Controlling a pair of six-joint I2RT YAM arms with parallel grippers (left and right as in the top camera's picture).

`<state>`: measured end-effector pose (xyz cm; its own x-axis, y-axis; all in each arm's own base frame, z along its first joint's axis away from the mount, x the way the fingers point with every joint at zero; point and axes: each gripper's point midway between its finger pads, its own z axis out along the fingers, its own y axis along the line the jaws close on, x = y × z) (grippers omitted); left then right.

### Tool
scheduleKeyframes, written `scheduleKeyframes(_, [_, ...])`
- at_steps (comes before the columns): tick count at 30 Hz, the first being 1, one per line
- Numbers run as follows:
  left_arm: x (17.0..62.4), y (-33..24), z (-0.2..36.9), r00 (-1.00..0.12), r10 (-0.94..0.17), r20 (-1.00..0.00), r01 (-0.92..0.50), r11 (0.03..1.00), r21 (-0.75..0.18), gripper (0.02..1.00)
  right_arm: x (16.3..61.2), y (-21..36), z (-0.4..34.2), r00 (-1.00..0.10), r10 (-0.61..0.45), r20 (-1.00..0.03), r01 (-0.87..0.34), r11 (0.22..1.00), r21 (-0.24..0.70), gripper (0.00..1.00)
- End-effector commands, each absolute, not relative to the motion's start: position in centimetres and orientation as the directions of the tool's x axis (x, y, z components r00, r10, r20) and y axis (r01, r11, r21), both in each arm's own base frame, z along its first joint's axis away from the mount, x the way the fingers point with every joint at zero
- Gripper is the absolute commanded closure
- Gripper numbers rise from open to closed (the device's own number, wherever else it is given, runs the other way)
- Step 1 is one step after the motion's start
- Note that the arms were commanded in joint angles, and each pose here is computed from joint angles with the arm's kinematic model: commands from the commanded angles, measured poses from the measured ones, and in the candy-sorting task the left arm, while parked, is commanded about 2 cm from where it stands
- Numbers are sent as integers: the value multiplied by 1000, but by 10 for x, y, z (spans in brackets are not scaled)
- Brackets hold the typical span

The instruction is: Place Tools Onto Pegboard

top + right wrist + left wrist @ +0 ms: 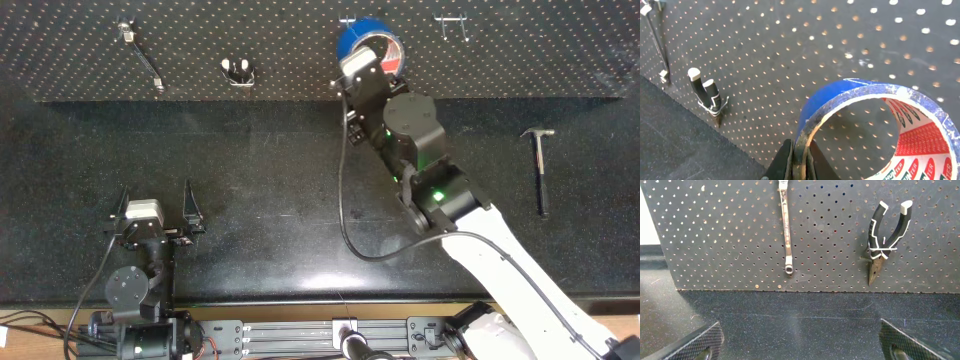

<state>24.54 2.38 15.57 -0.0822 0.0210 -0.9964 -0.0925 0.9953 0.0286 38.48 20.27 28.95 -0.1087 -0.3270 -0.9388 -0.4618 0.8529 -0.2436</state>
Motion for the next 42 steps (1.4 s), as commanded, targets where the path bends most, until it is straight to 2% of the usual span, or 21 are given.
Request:
scheduleKeyframes(1, [245, 23, 155, -82, 19, -996, -84, 996, 26, 23, 390, 209, 294, -69, -348, -935, -455, 845, -281, 928])
scheduleKeyframes(10, [245, 23, 155, -82, 18, -996, -84, 996, 25, 23, 410, 223, 267, -66, -393, -917, -466, 825, -320, 928])
scheduleKeyframes(15, [245, 23, 155, -82, 19, -996, -84, 996, 26, 23, 421, 213, 257, -103, -412, -906, -377, 858, -347, 928])
scheduleKeyframes(27, [245, 23, 155, -82, 19, -996, -84, 996, 26, 23, 441, 209, 244, -112, -411, -905, -272, 888, -370, 928])
scheduleKeyframes(42, [245, 23, 155, -82, 19, -996, -84, 996, 26, 23, 453, 213, 223, -119, -432, -894, -260, 882, -392, 925])
